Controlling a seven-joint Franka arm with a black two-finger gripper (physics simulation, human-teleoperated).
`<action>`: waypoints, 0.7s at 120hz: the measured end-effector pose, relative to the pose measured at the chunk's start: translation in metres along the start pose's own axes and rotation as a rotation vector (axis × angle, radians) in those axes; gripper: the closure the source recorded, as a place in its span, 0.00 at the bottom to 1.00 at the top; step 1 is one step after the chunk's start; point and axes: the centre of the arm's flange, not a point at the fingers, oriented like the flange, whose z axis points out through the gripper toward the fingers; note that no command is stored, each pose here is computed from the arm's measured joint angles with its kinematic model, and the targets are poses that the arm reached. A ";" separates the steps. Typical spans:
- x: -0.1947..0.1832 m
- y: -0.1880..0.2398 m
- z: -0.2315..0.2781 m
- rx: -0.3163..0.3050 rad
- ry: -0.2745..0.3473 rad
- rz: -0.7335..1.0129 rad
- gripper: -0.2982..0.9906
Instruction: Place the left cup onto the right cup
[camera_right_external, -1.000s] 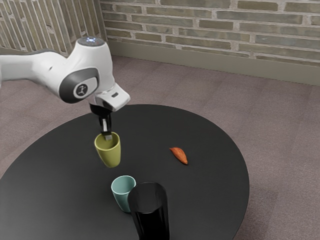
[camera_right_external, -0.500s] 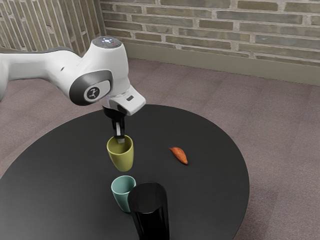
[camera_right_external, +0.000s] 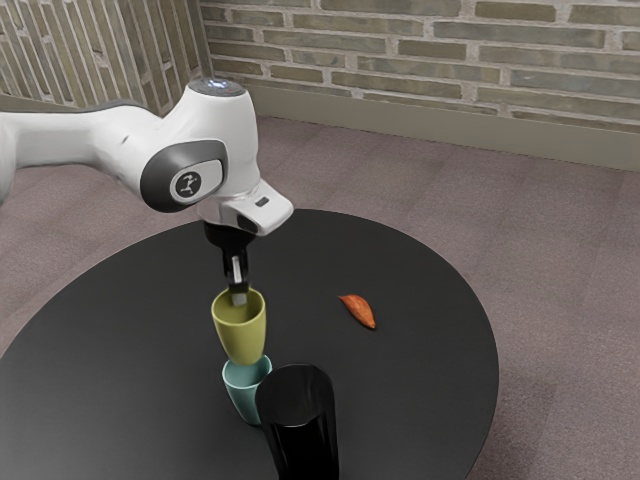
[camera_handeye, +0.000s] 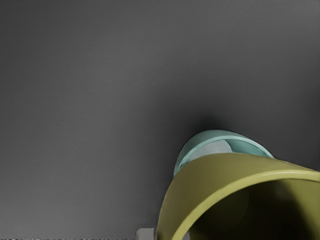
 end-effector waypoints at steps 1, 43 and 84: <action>0.000 0.000 0.000 -0.003 -0.001 -0.001 0.84; 0.006 0.002 0.043 -0.077 -0.086 -0.023 0.84; 0.015 -0.005 0.063 -0.067 -0.099 -0.023 0.82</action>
